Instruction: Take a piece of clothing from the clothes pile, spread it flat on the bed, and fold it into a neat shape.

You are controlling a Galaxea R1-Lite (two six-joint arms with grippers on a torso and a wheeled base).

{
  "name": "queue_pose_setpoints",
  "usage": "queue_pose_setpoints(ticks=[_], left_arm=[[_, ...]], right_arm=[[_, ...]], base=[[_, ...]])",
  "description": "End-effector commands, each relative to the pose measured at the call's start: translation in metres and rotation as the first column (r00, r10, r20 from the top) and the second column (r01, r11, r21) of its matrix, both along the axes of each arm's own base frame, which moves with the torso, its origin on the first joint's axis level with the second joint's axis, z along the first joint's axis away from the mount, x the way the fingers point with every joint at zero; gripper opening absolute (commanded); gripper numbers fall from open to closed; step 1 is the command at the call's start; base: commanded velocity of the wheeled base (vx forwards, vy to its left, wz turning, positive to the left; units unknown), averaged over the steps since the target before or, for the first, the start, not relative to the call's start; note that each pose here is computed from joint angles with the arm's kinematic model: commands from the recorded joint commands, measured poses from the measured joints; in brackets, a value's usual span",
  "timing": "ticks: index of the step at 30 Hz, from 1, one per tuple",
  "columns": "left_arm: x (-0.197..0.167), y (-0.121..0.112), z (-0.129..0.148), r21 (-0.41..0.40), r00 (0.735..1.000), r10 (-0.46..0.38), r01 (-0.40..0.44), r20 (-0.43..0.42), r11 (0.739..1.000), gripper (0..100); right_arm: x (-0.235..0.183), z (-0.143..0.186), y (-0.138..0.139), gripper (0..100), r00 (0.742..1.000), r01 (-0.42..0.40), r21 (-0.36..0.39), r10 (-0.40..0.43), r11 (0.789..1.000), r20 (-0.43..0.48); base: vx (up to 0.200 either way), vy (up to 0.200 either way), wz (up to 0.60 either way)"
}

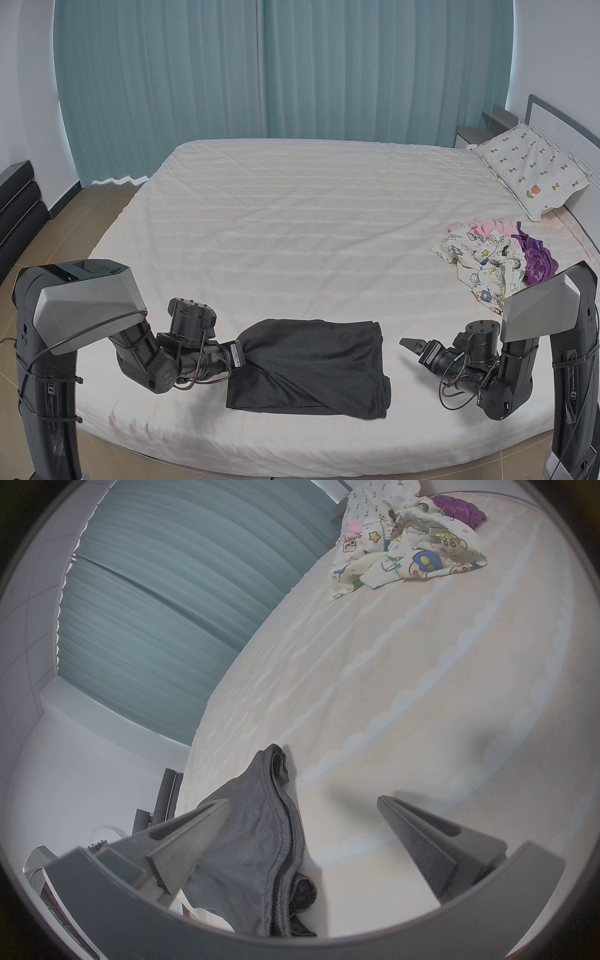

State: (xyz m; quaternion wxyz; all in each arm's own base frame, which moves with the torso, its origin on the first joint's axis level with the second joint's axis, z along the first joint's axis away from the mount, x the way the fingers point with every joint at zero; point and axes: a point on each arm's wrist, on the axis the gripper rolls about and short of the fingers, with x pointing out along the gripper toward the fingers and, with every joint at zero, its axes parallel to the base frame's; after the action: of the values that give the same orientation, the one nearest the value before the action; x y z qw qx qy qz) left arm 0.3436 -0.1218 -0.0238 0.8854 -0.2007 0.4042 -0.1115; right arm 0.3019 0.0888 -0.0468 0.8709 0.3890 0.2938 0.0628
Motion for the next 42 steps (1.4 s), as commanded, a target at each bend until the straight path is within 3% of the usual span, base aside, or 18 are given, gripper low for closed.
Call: queue_pose_setpoints(ticks=[1, 21, 30, 31, 36, 42], left_arm=[[0.001, 0.003, 0.001, -0.001, 1.0, 0.009, -0.009, 0.002, 1.0, 0], [-0.002, 0.015, 0.0, 0.004, 0.999, 0.038, -0.038, -0.014, 0.999, 0], [-0.01, 0.014, -0.004, 0.006, 0.999, 0.032, -0.032, -0.042, 0.999, 0], [-0.011, 0.014, -0.005, 0.007, 0.999, 0.032, -0.032, -0.043, 0.999, 100], [-0.012, 0.015, -0.003, 0.004, 0.998, 0.037, -0.037, -0.047, 0.999, 100], [-0.018, 0.025, 0.025, -0.109, 0.987, 0.149, -0.154, -0.053, 0.982, 100]], right_arm=[[0.0, 0.0, 0.0, 100, 1.0, -0.001, 0.0, 0.001, 1.0, 0.001], [0.0, -0.001, 0.001, 100, 1.0, -0.004, 0.0, 0.004, 1.0, -0.001], [0.0, -0.001, 0.001, 100, 1.0, -0.004, 0.0, 0.004, 1.0, 0.001], [0.0, -0.001, 0.001, 100, 1.0, -0.004, 0.0, 0.004, 1.0, 0.001], [0.001, 0.001, 0.004, 100, 1.0, -0.011, 0.0, 0.011, 1.0, 0.009], [0.003, 0.003, 0.016, 100, 0.999, -0.04, -0.005, 0.041, 0.999, 0.025]], base=[[0.0, 0.2, 0.0], [0.0, 0.2, 0.0], [0.0, 0.0, 0.0], [0.0, 0.0, 0.0], [0.0, 0.0, 0.0], [0.0, 0.0, 0.0]])
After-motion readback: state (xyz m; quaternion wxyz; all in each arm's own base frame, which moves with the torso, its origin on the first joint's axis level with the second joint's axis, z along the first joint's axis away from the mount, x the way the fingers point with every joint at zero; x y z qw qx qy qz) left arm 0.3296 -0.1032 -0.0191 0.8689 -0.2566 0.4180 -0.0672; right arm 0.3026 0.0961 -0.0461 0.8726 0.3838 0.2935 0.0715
